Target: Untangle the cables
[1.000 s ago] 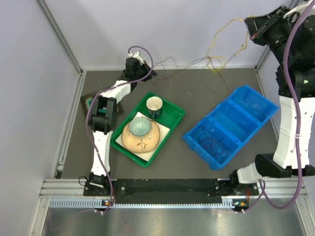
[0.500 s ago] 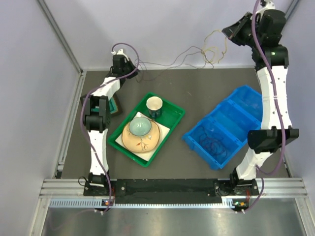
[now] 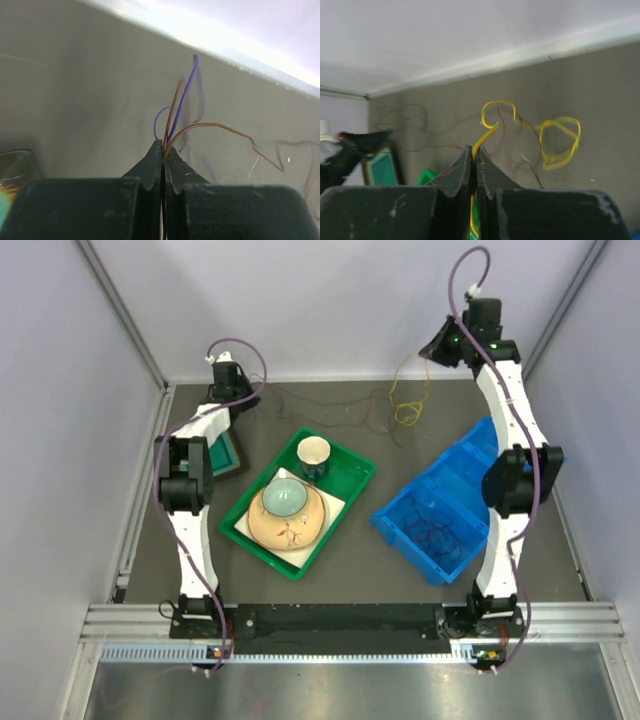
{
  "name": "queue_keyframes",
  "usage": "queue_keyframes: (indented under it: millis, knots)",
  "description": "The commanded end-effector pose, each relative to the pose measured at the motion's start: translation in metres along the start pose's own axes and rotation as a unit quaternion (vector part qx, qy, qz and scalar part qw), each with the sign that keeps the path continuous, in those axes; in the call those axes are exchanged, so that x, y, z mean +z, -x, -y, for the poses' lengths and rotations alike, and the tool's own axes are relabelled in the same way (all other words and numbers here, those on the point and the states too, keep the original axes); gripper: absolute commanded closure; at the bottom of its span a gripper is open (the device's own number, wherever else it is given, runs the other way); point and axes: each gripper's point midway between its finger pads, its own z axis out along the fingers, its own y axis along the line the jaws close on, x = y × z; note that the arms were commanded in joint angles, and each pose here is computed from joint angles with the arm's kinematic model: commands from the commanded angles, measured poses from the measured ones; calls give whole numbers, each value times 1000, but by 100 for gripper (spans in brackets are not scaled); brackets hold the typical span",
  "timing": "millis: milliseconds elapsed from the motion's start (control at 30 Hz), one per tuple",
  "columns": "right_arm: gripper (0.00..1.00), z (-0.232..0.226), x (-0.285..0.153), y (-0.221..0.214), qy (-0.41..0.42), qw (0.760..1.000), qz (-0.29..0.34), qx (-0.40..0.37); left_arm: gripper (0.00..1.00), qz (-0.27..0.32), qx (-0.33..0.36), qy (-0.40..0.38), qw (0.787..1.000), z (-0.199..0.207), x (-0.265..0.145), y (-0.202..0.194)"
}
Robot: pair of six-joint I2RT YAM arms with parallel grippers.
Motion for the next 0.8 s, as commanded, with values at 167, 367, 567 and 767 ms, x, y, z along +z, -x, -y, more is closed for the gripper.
queue_keyframes:
  millis: [167,367,567,767]
  knots:
    - [100,-38,-32,13,-6,997,36,-63,100,70,56,-74,993,64,-31,71]
    - [100,-83,-77,28,44,994,72,-67,100,9,69,-84,994,80,-5,21]
    - [100,-118,-101,34,113,989,76,-58,21,-38,60,-135,988,99,-12,0]
    - [100,-141,-118,41,147,984,84,-59,1,3,119,-241,963,173,-63,26]
